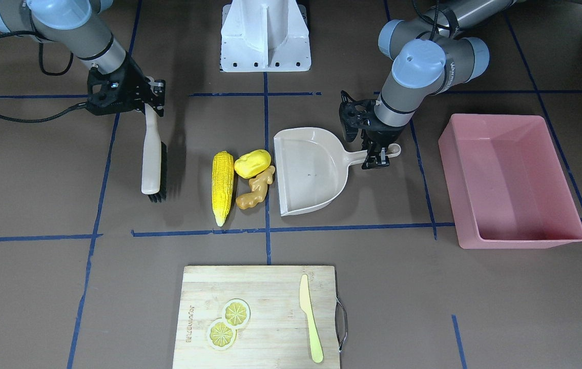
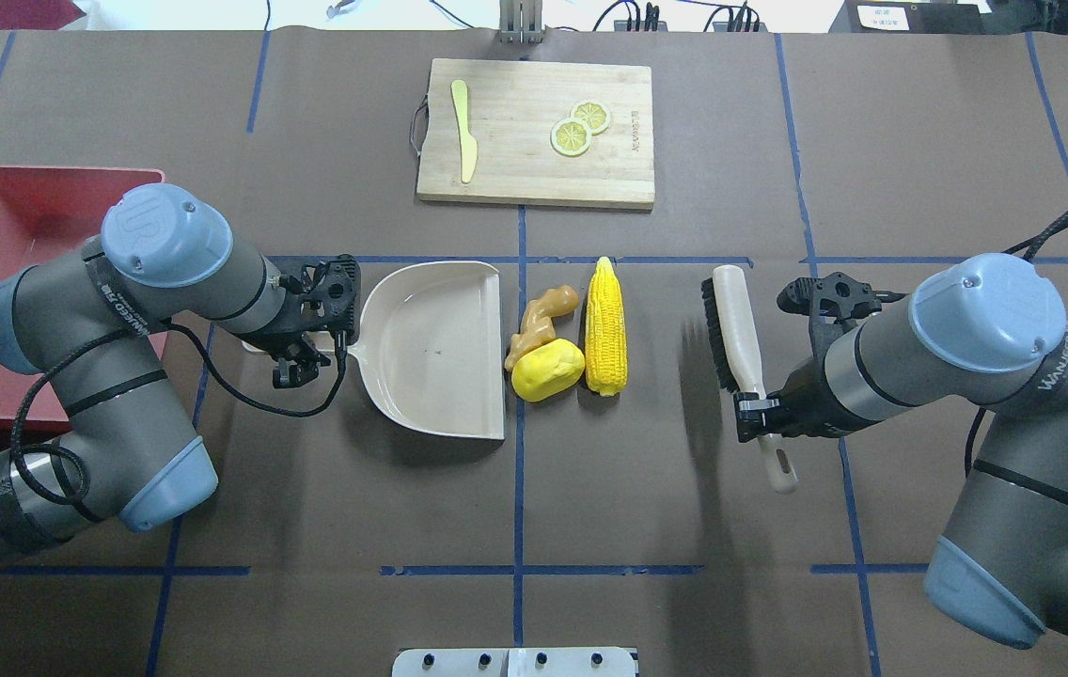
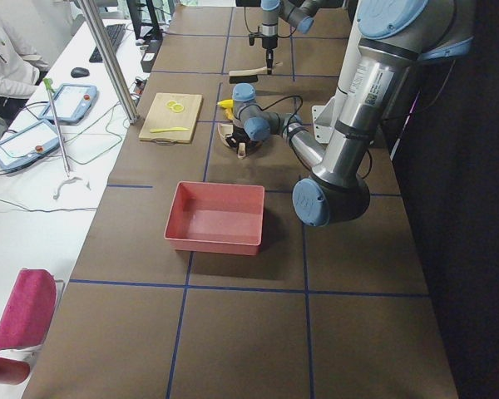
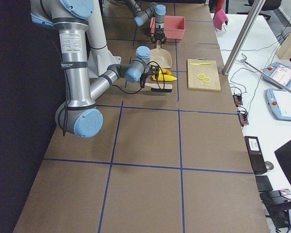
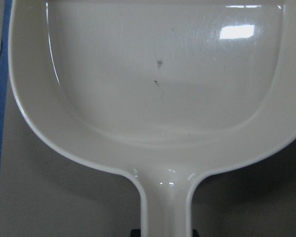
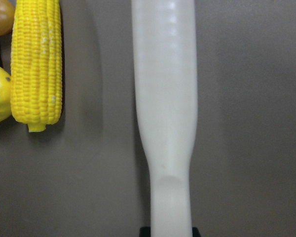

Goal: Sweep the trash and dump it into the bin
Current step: 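Grasp and lift the dustpan with the left gripper while the right gripper lifts the brush, then sweep the corn, potato and ginger into the dustpan with the right gripper's brush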

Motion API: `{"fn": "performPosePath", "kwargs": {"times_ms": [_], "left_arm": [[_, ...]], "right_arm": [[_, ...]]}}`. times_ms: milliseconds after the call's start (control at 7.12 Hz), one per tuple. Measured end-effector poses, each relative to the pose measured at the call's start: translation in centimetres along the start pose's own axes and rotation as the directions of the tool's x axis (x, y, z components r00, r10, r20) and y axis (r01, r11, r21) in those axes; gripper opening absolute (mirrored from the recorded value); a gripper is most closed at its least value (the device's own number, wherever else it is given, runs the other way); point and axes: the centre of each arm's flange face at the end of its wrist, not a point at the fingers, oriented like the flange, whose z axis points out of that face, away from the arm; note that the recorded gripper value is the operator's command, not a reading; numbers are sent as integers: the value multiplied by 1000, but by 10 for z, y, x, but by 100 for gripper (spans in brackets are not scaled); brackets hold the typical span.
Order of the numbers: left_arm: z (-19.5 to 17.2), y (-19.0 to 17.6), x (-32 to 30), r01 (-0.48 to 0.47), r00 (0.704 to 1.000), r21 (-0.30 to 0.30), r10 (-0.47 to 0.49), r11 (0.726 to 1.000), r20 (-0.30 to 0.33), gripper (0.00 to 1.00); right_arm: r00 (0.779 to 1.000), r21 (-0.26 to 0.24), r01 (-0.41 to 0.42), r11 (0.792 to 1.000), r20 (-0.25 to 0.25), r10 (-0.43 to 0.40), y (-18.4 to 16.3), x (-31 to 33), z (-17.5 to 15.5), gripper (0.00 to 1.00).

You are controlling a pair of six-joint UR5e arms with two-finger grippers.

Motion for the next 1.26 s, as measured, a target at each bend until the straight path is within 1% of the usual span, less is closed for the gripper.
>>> {"fn": "performPosePath", "kwargs": {"times_ms": [140, 281, 421, 843, 1264], "left_arm": [[-1, -1, -3, -23, 999, -14, 24, 1000, 44, 1], [-3, -3, -6, -68, 994, -34, 71, 997, 87, 1], [-3, -5, -8, -109, 987, -51, 114, 993, 115, 1], [-4, -13, -8, -142, 980, -58, 149, 988, 132, 1], [4, -14, -6, -144, 981, -70, 151, 987, 119, 1]], "right_arm": [[1000, -11, -15, 1000, -9, 15, 2, -14, 2, 0], [1000, -19, -23, 1000, -18, 23, 3, -23, 5, 0], [999, -24, -33, 999, -25, 32, 6, -29, 10, 0], [998, -41, -55, 998, -39, 53, 7, -43, 28, 0], [997, -46, -59, 997, -45, 57, -1, -56, 41, 0]]}}
